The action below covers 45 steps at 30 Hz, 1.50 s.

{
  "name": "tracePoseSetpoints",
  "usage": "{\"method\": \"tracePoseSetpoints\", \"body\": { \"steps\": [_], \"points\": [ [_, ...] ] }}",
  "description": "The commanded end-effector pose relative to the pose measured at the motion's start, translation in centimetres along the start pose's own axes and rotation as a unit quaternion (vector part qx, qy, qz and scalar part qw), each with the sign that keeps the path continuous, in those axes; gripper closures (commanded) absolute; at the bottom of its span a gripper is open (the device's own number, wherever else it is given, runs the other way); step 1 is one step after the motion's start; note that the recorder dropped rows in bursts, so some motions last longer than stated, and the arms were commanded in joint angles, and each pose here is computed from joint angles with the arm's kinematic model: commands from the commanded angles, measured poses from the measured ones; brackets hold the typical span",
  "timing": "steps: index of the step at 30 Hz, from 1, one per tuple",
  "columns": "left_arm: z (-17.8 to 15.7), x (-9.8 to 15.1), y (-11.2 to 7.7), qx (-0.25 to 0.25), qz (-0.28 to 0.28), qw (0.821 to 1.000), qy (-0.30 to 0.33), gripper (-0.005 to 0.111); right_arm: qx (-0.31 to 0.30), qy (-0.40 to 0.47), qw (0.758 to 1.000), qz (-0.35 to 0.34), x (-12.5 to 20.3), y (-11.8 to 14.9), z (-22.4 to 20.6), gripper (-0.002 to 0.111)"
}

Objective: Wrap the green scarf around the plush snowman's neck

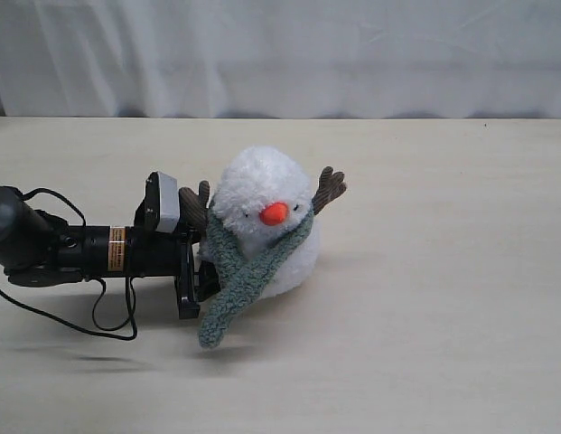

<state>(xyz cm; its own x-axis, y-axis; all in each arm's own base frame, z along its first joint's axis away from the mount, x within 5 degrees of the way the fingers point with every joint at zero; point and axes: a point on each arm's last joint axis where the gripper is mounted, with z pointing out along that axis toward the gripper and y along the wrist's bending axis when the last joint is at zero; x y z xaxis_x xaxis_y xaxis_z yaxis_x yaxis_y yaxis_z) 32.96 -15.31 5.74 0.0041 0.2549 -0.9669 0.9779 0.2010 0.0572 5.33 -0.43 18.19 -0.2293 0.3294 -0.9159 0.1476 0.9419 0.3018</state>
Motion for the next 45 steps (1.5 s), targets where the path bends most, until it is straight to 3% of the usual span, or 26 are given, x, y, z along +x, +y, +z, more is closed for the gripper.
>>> {"method": "tracePoseSetpoints", "body": {
  "steps": [1,4,7,16,40,45],
  "points": [
    [0.10,-0.48,0.16,-0.005,0.001,1.000,-0.016,0.107,0.003,-0.008,0.989,-0.146,-0.08,-0.04,0.00,0.104],
    [0.10,-0.48,0.16,-0.005,0.001,1.000,-0.016,0.107,0.004,-0.008,0.962,-0.271,-0.08,-0.04,0.00,0.104],
    [0.10,-0.48,0.16,-0.005,0.001,1.000,-0.016,0.107,0.005,-0.008,0.950,-0.314,-0.08,-0.04,0.00,0.104],
    [0.10,-0.48,0.16,-0.005,0.001,1.000,-0.016,0.107,0.003,-0.008,0.971,-0.240,-0.08,-0.03,0.00,0.104],
    [0.10,-0.49,0.19,-0.007,0.004,1.000,-0.017,0.107,0.003,-0.007,0.971,-0.241,-0.06,-0.03,0.00,0.104],
    [0.10,-0.49,0.19,-0.008,0.052,0.998,-0.017,0.107,0.003,-0.007,0.971,-0.241,-0.06,-0.03,0.00,0.104]
  ]
}}
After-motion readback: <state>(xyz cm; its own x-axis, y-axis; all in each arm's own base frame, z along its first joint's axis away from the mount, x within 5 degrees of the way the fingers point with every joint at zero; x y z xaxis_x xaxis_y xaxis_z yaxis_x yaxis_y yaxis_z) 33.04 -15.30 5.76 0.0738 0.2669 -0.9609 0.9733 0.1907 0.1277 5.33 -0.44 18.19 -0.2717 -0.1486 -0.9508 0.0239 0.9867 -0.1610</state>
